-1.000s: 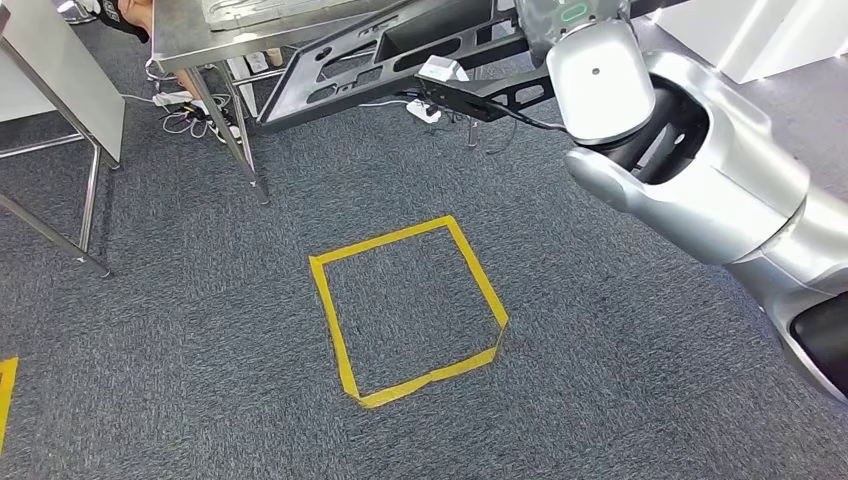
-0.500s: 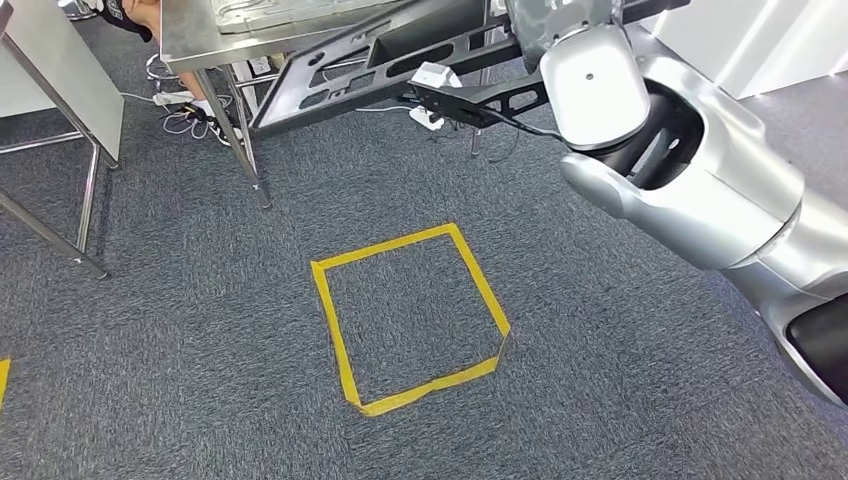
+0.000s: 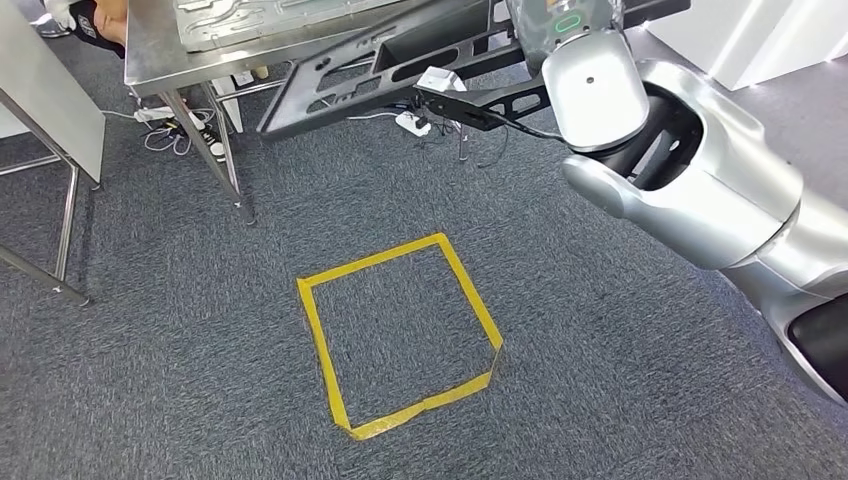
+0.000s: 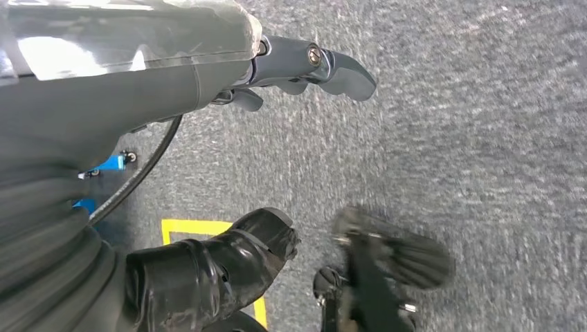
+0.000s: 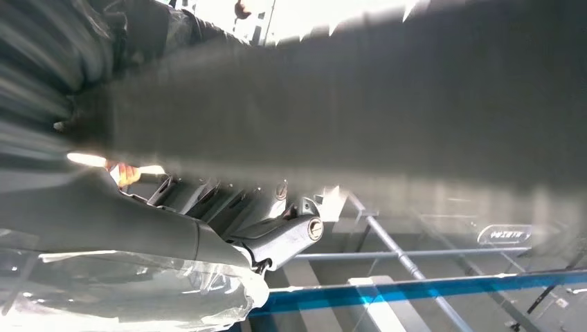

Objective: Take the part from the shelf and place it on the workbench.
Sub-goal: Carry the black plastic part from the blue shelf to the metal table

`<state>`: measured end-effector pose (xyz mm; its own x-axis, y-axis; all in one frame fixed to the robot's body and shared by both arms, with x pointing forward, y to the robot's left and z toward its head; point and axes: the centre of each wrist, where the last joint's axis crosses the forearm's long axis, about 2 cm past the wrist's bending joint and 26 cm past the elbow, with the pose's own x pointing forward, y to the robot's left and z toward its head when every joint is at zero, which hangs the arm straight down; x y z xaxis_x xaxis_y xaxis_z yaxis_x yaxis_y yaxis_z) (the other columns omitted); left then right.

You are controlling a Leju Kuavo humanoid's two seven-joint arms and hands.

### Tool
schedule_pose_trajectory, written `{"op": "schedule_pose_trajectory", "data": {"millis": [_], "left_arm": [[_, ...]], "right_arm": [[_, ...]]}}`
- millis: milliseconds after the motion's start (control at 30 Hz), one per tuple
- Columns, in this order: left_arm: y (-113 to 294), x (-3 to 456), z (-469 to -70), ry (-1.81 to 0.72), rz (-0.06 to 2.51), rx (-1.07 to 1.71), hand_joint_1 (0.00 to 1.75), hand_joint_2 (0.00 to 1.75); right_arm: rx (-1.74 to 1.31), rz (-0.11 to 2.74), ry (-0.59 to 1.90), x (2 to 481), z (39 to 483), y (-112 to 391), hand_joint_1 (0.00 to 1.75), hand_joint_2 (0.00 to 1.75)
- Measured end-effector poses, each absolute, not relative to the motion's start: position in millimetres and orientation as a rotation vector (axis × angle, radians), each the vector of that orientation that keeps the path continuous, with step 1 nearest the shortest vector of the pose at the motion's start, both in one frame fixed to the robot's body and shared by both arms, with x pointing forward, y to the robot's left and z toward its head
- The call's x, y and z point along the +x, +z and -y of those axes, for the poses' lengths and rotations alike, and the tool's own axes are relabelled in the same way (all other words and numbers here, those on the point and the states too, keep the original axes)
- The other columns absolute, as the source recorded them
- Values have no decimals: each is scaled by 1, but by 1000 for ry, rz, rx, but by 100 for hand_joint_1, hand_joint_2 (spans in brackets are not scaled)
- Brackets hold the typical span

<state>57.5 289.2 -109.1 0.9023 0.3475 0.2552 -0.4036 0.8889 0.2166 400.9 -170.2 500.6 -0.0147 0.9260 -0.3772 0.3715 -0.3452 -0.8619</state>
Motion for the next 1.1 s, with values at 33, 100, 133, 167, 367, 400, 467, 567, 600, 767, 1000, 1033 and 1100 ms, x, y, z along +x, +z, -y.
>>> {"op": "schedule_pose_trajectory", "data": {"millis": [33,100,133,167,367,400,467,567,600,767,1000,1033,1100], "left_arm": [[-109,56,-290,394,207,275,0,175],[-109,54,-293,399,198,288,0,175],[-109,55,-294,402,196,294,0,175],[-109,56,-294,405,197,296,0,175],[-109,60,-295,410,194,307,0,175],[-108,60,-295,410,195,306,0,175],[-108,61,-295,411,196,306,0,175],[-108,61,-294,412,195,306,0,175],[-108,61,-294,411,194,306,0,175],[-109,60,-294,407,194,305,0,175],[-109,60,-293,411,183,309,0,175],[-108,60,-293,411,182,309,0,175],[-108,61,-293,412,183,309,0,175]], "right_arm": [[-1737,1348,1360,401,170,500,175,175],[-1736,1342,1365,402,171,499,175,175],[-1735,1341,1367,402,171,498,175,175],[-1735,1342,1368,402,171,498,175,175],[-1740,1338,1365,402,172,500,175,175],[-1737,1337,1367,402,172,499,175,175],[-1734,1336,1370,402,172,498,175,175],[-1733,1336,1371,402,172,498,175,175],[-1733,1337,1371,402,172,498,175,175],[-1734,1341,1371,401,171,499,175,175],[-1720,1344,1384,401,169,497,175,175],[-1719,1346,1386,401,169,497,175,175],[-1717,1350,1386,401,168,497,175,175]]}}
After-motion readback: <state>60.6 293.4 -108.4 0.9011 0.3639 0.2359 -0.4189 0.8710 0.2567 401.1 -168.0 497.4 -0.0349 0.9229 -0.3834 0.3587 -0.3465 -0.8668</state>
